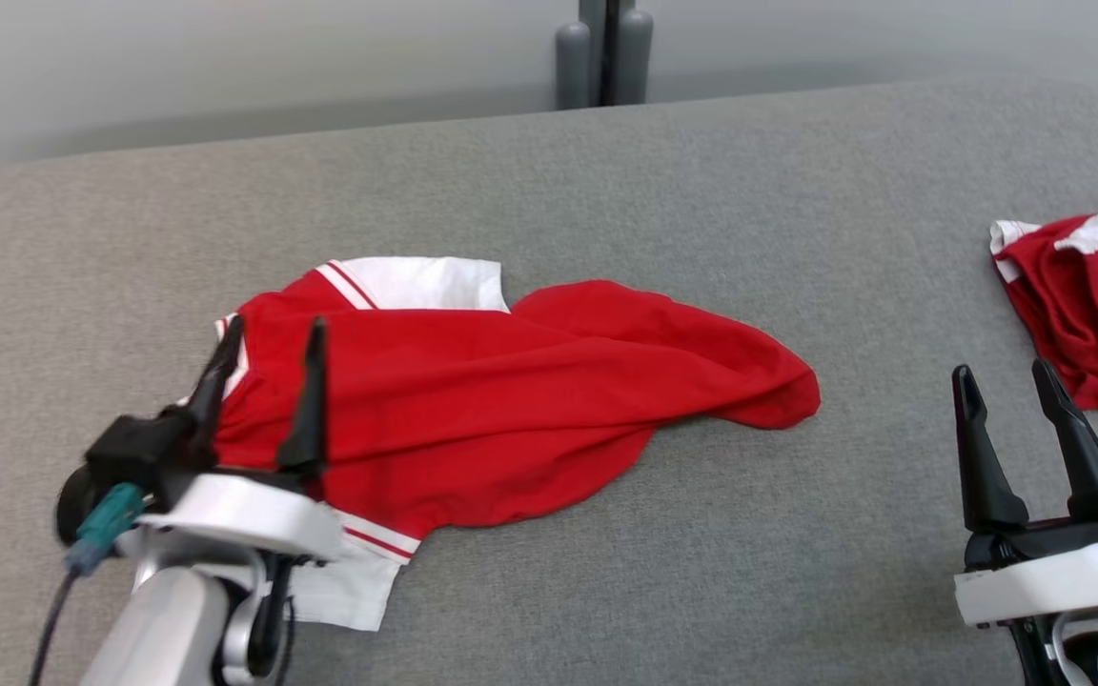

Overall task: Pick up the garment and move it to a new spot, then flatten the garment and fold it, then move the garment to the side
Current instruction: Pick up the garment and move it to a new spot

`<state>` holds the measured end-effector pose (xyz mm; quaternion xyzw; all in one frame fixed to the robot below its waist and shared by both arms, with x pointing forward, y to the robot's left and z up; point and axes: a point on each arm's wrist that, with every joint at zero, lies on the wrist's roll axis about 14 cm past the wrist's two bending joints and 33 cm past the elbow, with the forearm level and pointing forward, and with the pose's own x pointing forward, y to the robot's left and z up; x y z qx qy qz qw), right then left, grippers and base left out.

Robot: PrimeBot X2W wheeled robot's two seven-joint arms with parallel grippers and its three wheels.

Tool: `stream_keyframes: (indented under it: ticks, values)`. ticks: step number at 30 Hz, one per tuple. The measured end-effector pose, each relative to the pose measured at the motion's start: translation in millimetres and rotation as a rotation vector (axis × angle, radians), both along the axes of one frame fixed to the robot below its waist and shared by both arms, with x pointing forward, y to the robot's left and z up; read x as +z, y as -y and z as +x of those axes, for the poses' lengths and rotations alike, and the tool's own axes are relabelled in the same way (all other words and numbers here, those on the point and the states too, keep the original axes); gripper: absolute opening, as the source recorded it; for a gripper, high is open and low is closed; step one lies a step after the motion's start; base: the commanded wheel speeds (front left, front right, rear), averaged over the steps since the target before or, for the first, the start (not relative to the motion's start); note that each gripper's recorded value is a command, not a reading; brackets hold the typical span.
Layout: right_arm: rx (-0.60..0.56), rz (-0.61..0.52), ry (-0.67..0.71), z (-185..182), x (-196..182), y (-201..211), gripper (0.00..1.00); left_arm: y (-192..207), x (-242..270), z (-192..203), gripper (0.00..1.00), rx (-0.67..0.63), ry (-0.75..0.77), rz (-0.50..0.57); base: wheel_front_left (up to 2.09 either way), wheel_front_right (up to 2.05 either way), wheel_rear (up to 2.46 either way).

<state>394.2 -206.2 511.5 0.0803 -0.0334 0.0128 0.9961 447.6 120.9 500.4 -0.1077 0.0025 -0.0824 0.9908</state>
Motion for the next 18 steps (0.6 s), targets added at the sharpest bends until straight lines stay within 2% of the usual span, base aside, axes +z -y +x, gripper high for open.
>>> stream_keyframes:
  ticks: [5, 9, 18]
  values:
    - [0.018, -0.018, -0.012, -6, 1, -3, 1.00, -38, 3, -17, 1.00, 0.097, 0.007, 0.006, 0.00, 0.00, 0.00]
    - [0.026, -0.032, -0.026, -11, 1, -4, 1.00, -51, 4, -28, 1.00, 0.129, 0.013, 0.013, 0.00, 0.00, 0.00]
    - [0.028, -0.042, -0.036, -29, 6, -5, 1.00, -54, 7, -53, 1.00, 0.116, 0.023, 0.034, 0.00, 0.00, 0.00]
